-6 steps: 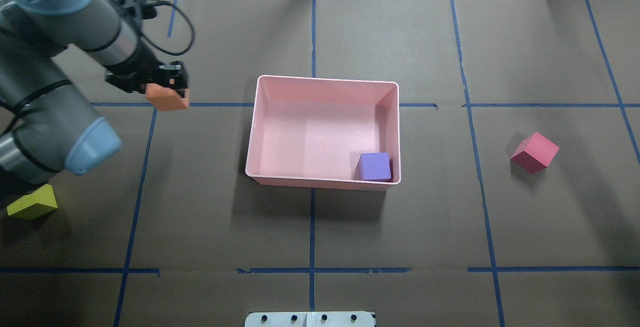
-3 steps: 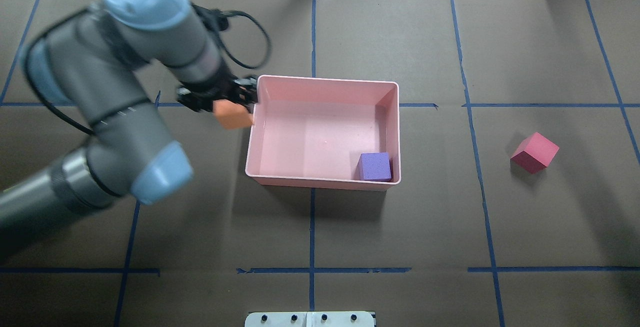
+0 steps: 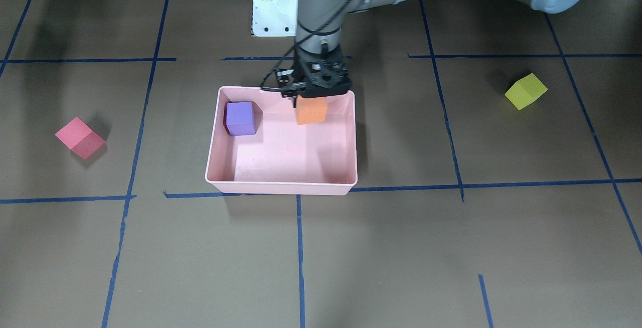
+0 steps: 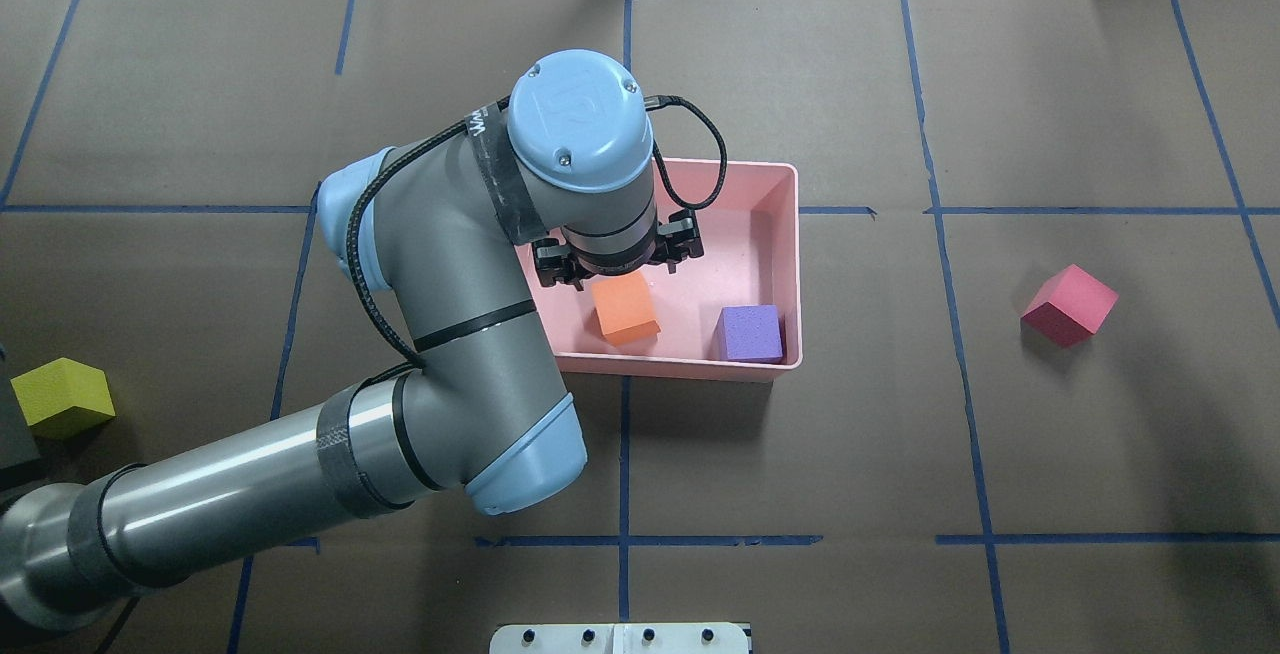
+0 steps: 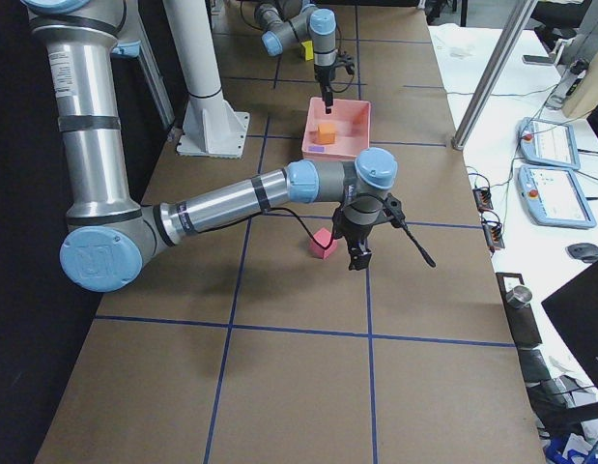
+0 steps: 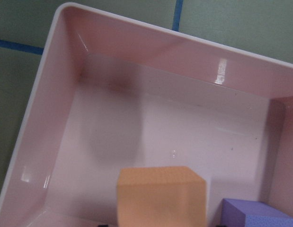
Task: Place blocks into pink bin with both arms
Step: 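Carry the orange cube into the pink bin and release it, then lower the right gripper onto the pink cube while the left gripper hovers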
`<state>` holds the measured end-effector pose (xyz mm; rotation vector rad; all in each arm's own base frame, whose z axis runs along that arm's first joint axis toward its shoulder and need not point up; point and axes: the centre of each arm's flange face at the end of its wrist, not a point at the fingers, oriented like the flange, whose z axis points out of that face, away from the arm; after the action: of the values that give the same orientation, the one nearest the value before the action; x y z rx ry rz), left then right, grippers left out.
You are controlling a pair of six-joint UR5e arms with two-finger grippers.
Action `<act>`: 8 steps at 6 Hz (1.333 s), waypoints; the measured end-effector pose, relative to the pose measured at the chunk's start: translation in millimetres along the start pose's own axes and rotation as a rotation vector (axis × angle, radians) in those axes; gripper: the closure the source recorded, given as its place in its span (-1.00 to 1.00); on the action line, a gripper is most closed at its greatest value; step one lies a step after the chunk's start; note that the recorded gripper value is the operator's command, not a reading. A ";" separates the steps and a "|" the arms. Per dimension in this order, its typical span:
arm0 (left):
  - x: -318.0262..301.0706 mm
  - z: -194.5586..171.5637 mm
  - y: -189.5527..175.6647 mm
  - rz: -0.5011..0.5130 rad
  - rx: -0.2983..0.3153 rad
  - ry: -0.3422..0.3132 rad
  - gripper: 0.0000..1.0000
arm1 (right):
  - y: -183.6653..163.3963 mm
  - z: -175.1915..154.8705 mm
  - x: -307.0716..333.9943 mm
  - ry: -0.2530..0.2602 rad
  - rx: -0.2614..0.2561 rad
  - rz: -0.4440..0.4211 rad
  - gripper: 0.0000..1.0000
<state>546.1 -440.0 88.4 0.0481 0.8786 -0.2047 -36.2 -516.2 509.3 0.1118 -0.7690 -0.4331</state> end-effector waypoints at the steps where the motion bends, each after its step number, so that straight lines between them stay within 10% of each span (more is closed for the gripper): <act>1: -24.0 0.9 2.9 0.060 0.001 -0.003 -1.00 | -8.9 15.0 -22.0 -0.003 0.005 -0.066 -1.00; 8: -76.2 -0.1 4.2 0.140 0.008 -0.014 -1.00 | -16.4 147.8 -131.8 0.022 -0.074 -0.396 -1.00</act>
<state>499.6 -423.8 146.7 0.1156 0.8570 -0.0778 -228.2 -467.4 525.7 0.2005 -0.7083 -0.8340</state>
